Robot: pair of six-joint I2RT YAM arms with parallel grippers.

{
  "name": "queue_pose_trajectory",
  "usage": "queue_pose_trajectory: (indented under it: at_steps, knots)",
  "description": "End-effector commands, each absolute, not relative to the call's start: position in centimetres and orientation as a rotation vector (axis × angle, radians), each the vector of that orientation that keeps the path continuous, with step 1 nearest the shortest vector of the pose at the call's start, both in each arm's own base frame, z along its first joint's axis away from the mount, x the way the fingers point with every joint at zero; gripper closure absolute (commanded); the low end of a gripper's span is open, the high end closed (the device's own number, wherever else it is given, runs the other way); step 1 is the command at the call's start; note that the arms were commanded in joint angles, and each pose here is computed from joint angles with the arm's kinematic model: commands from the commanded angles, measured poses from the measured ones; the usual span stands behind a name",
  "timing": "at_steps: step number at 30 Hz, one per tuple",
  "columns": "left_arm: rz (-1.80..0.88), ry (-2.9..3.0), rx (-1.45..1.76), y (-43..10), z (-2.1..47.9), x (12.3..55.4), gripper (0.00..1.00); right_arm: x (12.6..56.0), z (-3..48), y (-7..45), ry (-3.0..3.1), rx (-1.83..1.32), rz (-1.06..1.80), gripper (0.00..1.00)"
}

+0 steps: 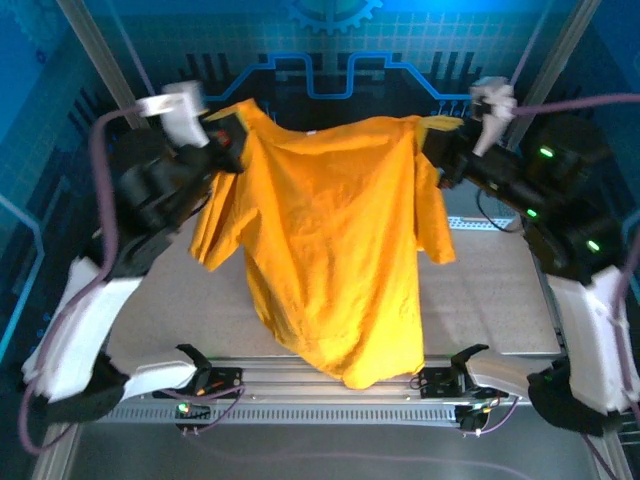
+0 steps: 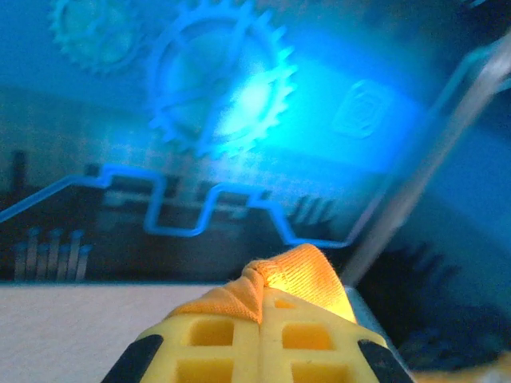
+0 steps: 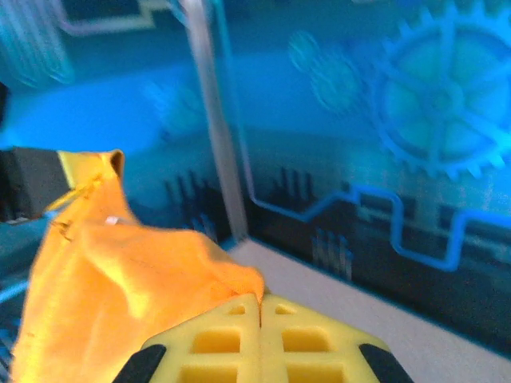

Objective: Fold the inside-out t-shirt

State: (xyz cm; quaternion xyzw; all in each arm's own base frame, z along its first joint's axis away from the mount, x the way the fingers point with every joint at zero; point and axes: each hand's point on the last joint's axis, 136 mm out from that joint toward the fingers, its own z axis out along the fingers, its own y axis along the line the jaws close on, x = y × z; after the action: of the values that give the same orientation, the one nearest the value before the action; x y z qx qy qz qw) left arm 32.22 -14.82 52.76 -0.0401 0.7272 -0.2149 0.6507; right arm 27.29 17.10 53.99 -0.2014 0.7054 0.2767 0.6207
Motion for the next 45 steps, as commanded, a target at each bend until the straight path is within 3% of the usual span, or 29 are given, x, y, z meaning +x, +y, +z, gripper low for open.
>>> queue_pose_trajectory:
  at_steps: [1, 5, 11, 16, 22, 25, 26, 27, 28, 29, 30, 33, 37, 45]
  knots:
    - [-0.171, 1.867, -0.155, -13.7, 44.9, 38.7, 1.0, 35.0, 46.8, 16.5, 1.817, -0.378, 0.409, 1.0]
    - [-0.06, 2.005, -0.151, -15.0, 37.6, 46.1, 1.0, 42.0, 39.8, 16.6, 1.962, -0.33, 0.31, 1.0]
    - [0.027, 2.208, -0.12, -16.6, 27.7, 53.6, 1.0, 50.0, 30.8, 17.3, 2.127, -0.315, 0.217, 1.0]
    - [0.036, 2.305, -0.136, -16.8, 21.6, 57.3, 1.0, 55.3, 24.5, 17.0, 2.267, -0.286, 0.135, 1.0]
    - [-0.044, 2.34, -0.201, -15.5, 18.0, 60.6, 0.97, 59.7, 19.4, 16.1, 2.379, -0.263, 0.046, 1.0]
    - [-0.113, 2.334, -0.194, -15.5, 17.6, 62.1, 0.87, 61.1, 18.6, 15.4, 2.394, -0.24, 0.002, 0.98]
    - [-0.133, 2.331, -0.188, -15.5, 17.6, 62.5, 0.84, 61.5, 18.6, 15.2, 2.386, -0.231, -0.009, 0.87]
    - [-0.159, 2.324, -0.183, -15.5, 17.9, 62.8, 0.76, 61.7, 18.7, 14.9, 2.369, -0.22, -0.018, 0.68]
    - [-0.172, 2.321, -0.18, -15.4, 18.2, 63.0, 0.65, 61.8, 19.9, 14.5, 2.34, -0.204, -0.031, 0.52]
    - [-0.181, 2.318, -0.178, -15.2, 18.7, 63.0, 0.48, 61.8, 19.8, 14.2, 2.353, -0.189, -0.048, 0.41]
    - [-0.179, 2.314, -0.18, -14.8, 19.5, 62.9, 0.33, 61.6, 20.4, 13.8, 2.351, -0.175, -0.054, 0.35]
    - [-0.143, 2.329, -0.232, -12.6, 21.8, 61.5, 0.12, 60.5, 22.8, 13.0, 2.328, -0.165, -0.068, 0.24]
    - [-0.118, 2.376, -0.284, -10.6, 24.6, 57.5, 0.07, 58.1, 25.2, 13.1, 2.349, -0.201, -0.017, 0.22]
    - [-0.208, 2.34, -0.177, -12.0, 27.3, 47.5, 0.01, 49.9, 28.6, 14.2, 2.498, -0.34, 0.089, 0.19]
